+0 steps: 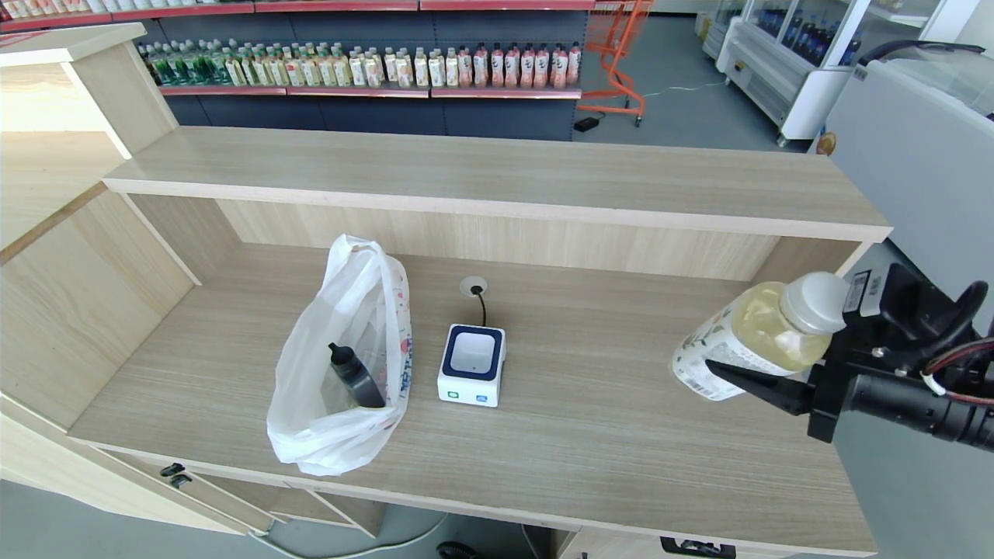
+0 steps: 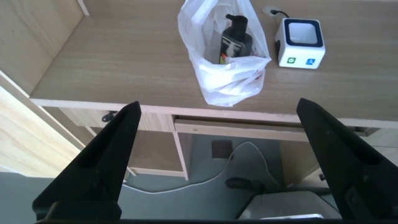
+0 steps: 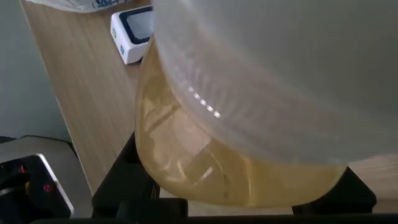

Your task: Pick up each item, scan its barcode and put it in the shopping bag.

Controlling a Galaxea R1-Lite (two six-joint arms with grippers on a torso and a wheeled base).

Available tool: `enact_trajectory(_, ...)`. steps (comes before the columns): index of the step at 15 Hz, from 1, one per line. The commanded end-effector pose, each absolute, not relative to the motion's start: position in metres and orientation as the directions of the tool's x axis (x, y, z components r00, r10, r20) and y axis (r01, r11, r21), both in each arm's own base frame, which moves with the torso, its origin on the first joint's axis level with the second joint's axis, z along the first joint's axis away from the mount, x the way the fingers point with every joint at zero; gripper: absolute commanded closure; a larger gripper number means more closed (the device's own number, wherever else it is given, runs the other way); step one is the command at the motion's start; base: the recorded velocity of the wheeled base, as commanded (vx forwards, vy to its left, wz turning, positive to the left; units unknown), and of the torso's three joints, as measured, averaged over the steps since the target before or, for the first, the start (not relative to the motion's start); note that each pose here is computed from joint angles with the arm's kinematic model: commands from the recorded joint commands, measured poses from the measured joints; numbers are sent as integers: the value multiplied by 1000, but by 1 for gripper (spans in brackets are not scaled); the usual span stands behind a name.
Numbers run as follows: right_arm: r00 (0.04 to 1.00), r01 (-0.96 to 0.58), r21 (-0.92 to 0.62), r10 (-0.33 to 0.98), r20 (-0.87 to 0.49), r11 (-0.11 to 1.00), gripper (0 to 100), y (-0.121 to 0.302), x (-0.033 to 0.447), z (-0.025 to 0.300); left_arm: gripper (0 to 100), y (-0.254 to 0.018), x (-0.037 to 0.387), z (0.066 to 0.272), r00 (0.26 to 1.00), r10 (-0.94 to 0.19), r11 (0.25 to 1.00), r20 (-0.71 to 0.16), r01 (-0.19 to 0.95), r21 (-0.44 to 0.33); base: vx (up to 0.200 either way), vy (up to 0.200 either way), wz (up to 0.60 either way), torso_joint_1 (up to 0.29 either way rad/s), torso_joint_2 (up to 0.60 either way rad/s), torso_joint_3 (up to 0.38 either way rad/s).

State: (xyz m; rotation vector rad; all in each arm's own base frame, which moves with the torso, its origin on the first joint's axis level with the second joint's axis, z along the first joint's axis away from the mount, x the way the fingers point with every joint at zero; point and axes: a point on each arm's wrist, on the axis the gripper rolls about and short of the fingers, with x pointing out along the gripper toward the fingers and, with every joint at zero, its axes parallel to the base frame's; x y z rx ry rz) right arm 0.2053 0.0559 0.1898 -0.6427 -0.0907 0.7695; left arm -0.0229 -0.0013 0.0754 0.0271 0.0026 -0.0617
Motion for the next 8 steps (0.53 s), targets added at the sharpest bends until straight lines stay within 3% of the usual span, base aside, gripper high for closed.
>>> enact_trajectory(1, 826, -466, -710, 547, -136, 527, 100, 27, 212, 195, 0, -1, -23, 75, 998, -61, 998, -3, 61, 27, 0, 0, 0, 0, 0, 0)
enact_trajectory(6, 860, -315, -885, 497, -114, 343, 100, 18, 219, 203, 0, -1, -23, 75, 998, -61, 998, -3, 61, 27, 0, 0, 0, 0, 0, 0)
enact_trajectory(8, 865, -295, -898, 490, -107, 325, 100, 17, 219, 205, 0, -1, -23, 75, 998, -61, 998, -3, 61, 27, 0, 0, 0, 0, 0, 0)
